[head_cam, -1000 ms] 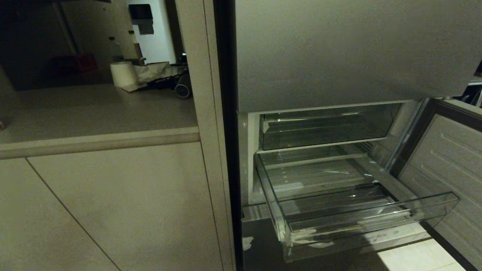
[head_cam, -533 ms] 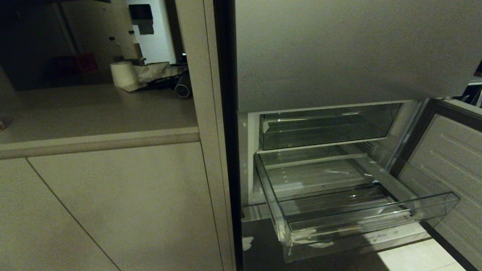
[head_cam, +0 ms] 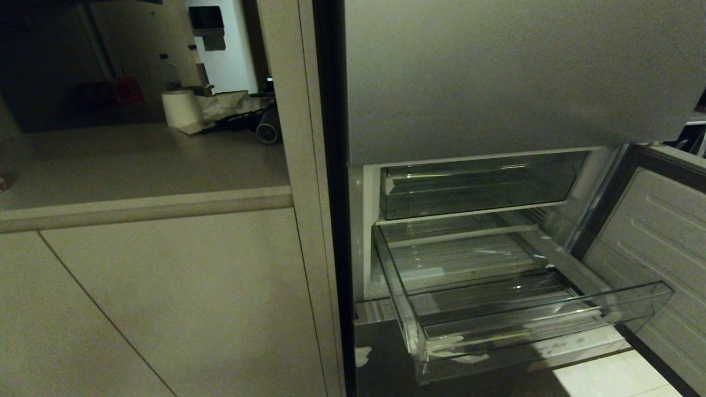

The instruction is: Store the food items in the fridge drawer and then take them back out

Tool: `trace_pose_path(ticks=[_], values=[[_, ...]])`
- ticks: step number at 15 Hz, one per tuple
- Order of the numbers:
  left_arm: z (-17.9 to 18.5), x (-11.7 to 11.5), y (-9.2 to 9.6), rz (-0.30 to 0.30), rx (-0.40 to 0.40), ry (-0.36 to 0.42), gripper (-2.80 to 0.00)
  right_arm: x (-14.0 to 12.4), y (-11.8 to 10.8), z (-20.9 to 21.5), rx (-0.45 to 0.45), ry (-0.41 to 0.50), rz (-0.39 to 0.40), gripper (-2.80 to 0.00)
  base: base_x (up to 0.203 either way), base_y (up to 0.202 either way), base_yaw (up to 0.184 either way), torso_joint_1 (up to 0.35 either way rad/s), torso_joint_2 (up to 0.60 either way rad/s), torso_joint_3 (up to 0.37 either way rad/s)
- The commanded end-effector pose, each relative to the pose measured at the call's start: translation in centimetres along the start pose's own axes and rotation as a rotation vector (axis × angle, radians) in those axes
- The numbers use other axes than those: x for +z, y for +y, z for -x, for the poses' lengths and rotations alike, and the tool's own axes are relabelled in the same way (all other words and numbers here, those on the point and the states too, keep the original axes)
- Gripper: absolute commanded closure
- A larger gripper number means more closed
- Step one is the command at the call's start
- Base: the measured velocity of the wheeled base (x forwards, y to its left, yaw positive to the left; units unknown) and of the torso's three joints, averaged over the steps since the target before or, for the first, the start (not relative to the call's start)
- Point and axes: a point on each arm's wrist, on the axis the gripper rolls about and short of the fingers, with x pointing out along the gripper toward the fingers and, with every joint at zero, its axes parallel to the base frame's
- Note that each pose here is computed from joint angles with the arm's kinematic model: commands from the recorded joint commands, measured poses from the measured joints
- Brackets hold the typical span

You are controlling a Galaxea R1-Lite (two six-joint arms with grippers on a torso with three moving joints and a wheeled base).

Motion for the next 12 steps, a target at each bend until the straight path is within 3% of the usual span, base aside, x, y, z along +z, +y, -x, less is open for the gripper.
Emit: trace_pose_path(ticks=[1,5,6,12], values=[[0.0,0.0,0.0,0.0,0.001,0.0,0.0,-0.4,-1.6,0.2,-0.029,0.003,-0.031,0.0,0.0,0.0,0.0,0.0,0.0,0.0],[0.0,0.0,0.0,0.0,0.001,0.002,0.0,-1.8,-2.5,-0.8,-0.036,0.034,-0.038,0.0,0.0,0.0,0.0,0.0,0.0,0.0],[0.0,0.0,0.0,0.0,0.001,0.002,0.0,-1.8,-2.5,-1.0,-0.036,0.035,-0.037,-2.8,0.0,0.0,0.0,0.0,0.0,0.0],[0.0,0.0,0.0,0.0,0.001,0.002,0.0,-1.3,-2.6,-1.4,-0.032,0.016,-0.041,-2.8,0.0,0.0,0.0,0.0,0.0,0.0]])
